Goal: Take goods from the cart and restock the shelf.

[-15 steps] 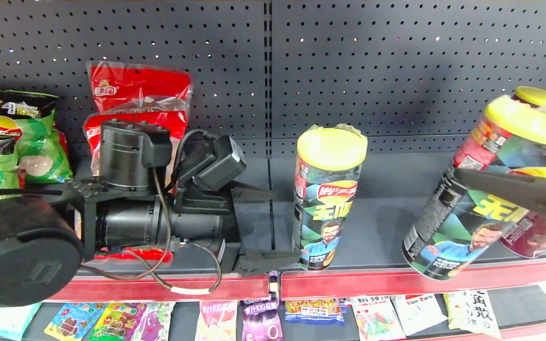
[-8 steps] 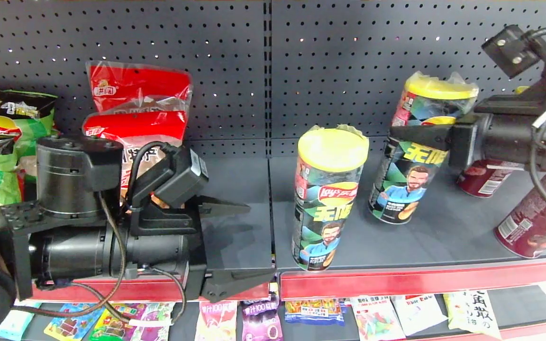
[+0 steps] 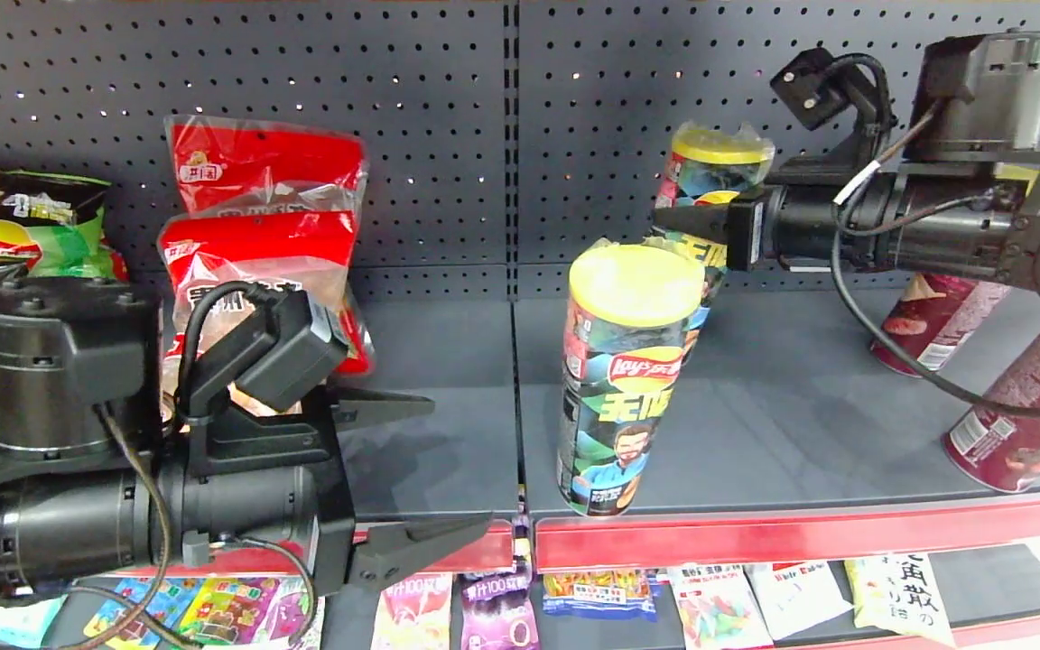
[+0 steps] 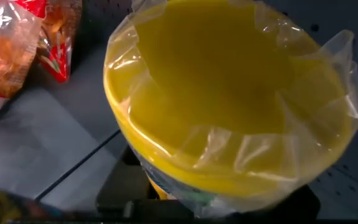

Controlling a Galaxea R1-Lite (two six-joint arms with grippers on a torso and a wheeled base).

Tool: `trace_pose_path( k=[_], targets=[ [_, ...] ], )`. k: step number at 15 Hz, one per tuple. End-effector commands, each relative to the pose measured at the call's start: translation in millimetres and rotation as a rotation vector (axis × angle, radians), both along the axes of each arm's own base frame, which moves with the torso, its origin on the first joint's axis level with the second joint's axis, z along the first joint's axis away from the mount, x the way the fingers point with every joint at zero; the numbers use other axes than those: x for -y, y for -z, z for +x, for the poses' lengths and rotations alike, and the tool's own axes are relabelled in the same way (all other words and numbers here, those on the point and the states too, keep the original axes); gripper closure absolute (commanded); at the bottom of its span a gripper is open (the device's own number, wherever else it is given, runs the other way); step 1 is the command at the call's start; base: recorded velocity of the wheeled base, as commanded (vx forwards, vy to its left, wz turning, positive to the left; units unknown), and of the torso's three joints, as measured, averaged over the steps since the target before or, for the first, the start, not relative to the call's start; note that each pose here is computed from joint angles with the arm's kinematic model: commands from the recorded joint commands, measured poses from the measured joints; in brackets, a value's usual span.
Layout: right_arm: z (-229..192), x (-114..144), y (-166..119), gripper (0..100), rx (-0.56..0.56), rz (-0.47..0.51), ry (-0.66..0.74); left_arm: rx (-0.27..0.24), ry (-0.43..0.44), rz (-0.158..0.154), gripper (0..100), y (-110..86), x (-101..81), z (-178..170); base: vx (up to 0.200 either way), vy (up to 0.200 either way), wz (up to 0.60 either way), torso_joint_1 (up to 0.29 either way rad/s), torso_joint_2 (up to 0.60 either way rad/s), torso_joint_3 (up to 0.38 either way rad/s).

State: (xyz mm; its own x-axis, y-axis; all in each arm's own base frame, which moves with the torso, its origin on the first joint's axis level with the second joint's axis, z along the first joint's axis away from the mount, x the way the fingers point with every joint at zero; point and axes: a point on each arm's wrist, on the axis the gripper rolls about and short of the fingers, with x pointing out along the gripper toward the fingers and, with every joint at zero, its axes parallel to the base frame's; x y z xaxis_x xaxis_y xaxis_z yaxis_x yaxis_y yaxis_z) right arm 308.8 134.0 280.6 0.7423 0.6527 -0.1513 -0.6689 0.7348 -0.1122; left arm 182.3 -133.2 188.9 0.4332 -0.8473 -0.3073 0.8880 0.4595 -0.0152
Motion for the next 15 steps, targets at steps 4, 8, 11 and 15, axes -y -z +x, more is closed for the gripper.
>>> trace_pose_path(
  k=[4, 8, 11, 15],
  targets=[
    [23.7, -31.4, 18.5, 100, -0.035, -0.016, -0.055, -0.002, -0.031, -0.009, 0, -1.9, -3.8, -4.8, 0.000, 0.000, 0.00, 0.000, 0.00, 0.000],
    [26.8, -42.4, 22.5, 100, -0.039, -0.019, -0.075, -0.018, -0.043, -0.031, 0, -5.0, -5.0, -6.6, 0.000, 0.000, 0.00, 0.000, 0.00, 0.000],
    [24.8, -48.0, 23.0, 100, -0.040, -0.018, -0.091, -0.018, -0.045, -0.033, 0, -5.5, -4.7, -5.5, 0.000, 0.000, 0.00, 0.000, 0.00, 0.000],
    [24.5, -46.5, 24.1, 0, -0.045, -0.019, -0.088, -0.016, -0.044, -0.033, 0, -5.7, -4.7, -5.4, 0.000, 0.000, 0.00, 0.000, 0.00, 0.000]
  ],
)
